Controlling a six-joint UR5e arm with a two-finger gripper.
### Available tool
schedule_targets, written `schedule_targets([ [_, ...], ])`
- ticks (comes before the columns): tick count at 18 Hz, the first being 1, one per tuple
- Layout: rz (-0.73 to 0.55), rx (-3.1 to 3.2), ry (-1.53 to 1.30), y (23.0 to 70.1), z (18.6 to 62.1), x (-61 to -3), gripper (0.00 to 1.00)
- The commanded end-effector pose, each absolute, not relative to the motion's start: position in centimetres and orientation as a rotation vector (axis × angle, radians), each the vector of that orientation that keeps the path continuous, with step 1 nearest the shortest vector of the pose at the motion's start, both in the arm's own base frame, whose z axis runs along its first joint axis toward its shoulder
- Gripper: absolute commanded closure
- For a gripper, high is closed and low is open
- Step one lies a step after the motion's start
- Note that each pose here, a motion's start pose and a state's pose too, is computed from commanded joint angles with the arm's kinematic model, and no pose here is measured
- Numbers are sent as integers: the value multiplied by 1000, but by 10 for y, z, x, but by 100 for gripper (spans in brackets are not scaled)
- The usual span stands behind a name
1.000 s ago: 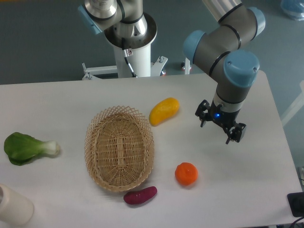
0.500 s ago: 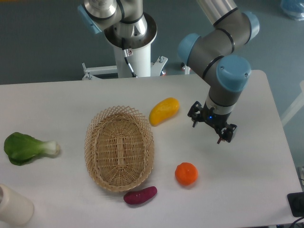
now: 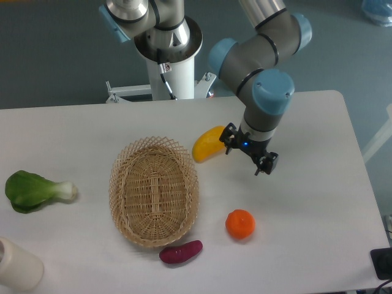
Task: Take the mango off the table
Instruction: 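Move the open gripper toward the yellow mango and lower over it, then close the gripper around the yellow mango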
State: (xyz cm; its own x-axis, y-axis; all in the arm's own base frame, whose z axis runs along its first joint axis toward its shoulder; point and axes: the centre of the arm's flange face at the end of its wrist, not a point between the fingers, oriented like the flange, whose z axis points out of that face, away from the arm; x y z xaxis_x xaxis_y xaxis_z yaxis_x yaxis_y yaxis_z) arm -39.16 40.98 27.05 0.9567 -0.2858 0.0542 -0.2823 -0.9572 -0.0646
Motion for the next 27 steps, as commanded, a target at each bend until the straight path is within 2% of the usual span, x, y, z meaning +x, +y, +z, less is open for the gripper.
schedule_targets([
  [10, -215, -3092, 536, 388, 240, -319, 0],
  [17, -161, -3165, 580, 375, 226, -312, 0],
  [21, -85, -3149, 576, 371, 212, -307, 0],
  [27, -96, -3159, 584, 368, 205, -301, 0],
])
